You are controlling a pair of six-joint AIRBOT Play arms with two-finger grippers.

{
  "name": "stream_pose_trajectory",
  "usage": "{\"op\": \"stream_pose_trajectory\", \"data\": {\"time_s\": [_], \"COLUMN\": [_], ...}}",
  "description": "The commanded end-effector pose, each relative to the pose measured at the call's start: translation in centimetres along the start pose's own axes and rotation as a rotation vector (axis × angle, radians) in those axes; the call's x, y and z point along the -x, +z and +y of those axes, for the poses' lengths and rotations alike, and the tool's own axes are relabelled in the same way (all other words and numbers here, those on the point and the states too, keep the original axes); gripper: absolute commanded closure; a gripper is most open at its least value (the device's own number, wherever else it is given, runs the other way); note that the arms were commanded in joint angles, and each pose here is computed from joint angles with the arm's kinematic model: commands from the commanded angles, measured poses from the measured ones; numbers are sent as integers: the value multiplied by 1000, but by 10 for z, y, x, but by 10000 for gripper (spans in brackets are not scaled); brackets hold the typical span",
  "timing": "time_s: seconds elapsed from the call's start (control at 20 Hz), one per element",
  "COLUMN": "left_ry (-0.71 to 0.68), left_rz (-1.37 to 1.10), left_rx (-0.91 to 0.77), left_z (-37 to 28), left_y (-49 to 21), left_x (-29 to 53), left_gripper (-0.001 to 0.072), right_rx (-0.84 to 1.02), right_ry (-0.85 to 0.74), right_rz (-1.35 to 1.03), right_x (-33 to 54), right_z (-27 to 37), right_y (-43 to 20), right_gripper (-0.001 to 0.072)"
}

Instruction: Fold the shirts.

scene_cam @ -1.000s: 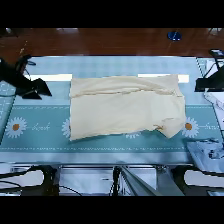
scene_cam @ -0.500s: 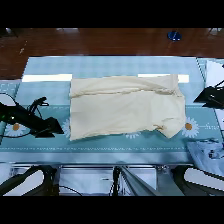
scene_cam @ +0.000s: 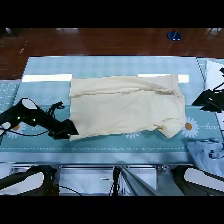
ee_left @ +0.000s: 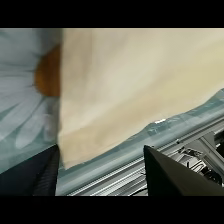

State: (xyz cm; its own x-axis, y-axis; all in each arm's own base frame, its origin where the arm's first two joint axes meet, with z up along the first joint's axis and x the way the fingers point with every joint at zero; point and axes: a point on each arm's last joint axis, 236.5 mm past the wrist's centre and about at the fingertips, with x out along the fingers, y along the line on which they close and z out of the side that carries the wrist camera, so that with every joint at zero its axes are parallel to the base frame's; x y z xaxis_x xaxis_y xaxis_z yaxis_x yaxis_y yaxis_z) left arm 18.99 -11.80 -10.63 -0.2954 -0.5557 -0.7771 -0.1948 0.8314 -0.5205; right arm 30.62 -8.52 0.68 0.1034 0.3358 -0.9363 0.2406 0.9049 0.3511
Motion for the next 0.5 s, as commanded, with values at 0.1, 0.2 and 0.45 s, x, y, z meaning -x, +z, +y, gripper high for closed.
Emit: {"op": "stream_pose_trajectory", "data": {"time_s": [0.1,0.2,0.45], "left_ry": [66,75,71], "left_rz": [-84,-66,-34], "left_rx": [48,21,-7], "left_z": [12,14,12], "left_y": [33,28,20], "left_x": [-26,-25,-24], "left_gripper": [683,683,684], "right_rx": [22,16,-143], "right_ry": [-48,-83,16], "right_rz": [-59,-52,59], "right_x": [17,20,-12], "right_z": [-1,-8,-28], "right_y": [1,-3,-47], "right_gripper": [130,128,128]}}
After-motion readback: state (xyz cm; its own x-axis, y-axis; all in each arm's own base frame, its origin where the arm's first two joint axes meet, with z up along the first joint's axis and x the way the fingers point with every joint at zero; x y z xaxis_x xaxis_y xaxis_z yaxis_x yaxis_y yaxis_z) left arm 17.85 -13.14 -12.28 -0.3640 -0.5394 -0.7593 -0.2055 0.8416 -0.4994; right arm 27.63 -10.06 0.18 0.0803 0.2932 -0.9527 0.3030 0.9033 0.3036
